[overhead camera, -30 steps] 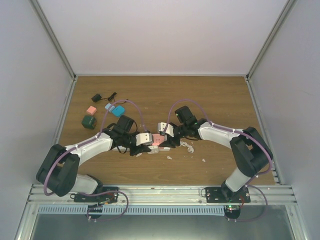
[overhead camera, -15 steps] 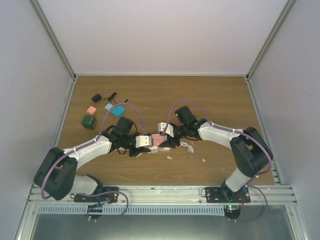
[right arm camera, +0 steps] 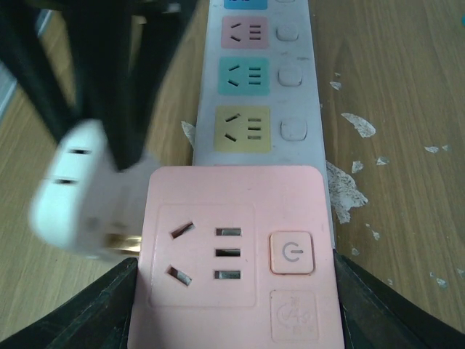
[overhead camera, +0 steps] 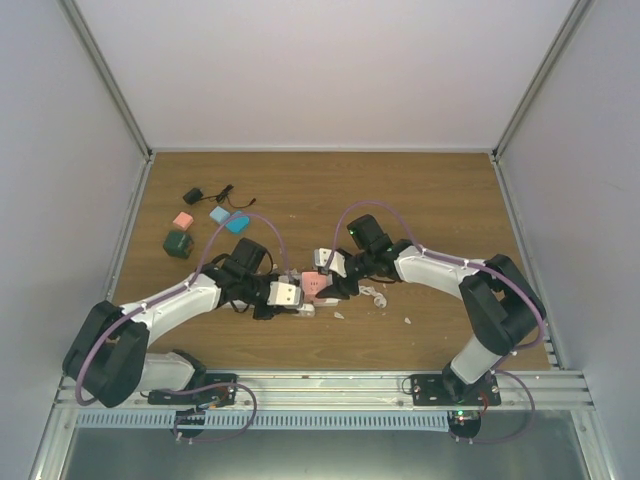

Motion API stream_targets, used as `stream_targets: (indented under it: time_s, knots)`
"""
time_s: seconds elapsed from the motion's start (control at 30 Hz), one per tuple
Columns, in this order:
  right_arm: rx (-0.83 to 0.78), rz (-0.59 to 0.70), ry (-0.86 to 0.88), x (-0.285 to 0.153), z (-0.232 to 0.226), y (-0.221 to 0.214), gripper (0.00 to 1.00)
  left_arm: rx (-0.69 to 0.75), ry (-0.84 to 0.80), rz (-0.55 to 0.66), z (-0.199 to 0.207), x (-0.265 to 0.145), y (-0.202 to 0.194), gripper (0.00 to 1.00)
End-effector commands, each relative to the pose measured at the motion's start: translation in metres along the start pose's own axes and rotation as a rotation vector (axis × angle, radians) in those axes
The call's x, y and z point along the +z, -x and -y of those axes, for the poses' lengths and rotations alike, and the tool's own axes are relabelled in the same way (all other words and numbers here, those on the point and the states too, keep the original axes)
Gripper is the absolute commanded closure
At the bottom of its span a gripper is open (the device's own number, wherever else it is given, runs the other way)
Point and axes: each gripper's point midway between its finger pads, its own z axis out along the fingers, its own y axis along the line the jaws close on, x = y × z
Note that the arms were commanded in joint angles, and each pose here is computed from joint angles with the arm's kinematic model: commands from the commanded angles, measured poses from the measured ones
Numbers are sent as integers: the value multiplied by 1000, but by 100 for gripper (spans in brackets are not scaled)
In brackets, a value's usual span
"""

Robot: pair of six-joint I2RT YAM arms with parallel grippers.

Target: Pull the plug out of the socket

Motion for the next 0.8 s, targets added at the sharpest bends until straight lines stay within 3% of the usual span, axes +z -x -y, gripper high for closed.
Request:
stream_targets:
  time_s: [0.0,0.2,0.43,0.53,0.77]
  knots:
    - [-19,-44,-69,-4,11,-10,64,46,-152,97,42,-6,17,100]
    - [-19,-50,-72,-4,11,-11,62,45,-162,105,44,-10,22,100]
    - [-33,-18,-85,-15,13,8,27,-22,-182,156,39,-25,43,100]
    - [-41,0,-84,-22,13,21,16,-54,-172,195,31,-36,55,100]
    - [-68,96,-110,-59,21,71,7,-127,-117,287,4,-64,77,100]
